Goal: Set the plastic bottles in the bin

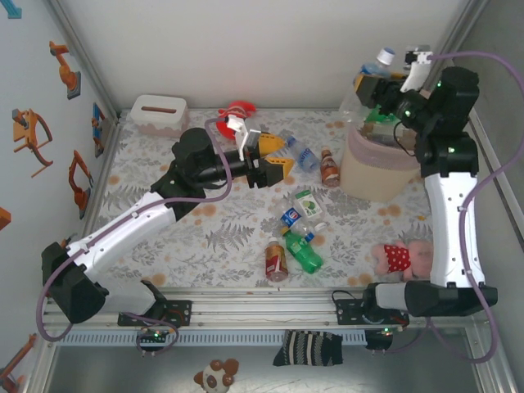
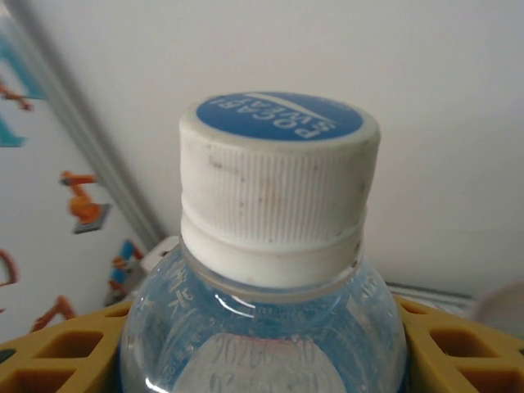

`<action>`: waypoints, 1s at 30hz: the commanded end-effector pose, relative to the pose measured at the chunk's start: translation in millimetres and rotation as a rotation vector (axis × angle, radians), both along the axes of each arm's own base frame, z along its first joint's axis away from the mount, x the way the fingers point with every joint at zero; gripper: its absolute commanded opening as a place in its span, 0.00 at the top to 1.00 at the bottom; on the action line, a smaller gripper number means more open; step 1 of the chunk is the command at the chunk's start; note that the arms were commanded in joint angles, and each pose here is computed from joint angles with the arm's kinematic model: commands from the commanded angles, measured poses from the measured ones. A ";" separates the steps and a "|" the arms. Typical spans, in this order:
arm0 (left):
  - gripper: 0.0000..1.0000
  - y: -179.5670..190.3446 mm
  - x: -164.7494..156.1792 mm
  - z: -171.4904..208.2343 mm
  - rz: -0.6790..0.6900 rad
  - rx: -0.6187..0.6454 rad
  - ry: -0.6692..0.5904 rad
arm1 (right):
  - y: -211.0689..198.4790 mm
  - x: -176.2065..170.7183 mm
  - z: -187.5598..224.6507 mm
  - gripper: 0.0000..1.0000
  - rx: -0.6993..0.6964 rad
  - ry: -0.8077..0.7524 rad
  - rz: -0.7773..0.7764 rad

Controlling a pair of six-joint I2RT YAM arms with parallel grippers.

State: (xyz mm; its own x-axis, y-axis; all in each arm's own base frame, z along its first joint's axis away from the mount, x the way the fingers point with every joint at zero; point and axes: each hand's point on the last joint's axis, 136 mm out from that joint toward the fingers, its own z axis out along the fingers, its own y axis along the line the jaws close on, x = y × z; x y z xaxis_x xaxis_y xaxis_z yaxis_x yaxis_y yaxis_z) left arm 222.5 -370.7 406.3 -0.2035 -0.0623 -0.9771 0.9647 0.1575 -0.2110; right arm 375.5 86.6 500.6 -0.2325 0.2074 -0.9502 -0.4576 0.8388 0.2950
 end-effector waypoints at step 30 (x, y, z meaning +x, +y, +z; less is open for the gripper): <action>0.27 2.8 0.3 -16.3 0.015 0.029 -0.027 | -193.9 67.1 -192.3 0.50 -0.580 0.741 -0.616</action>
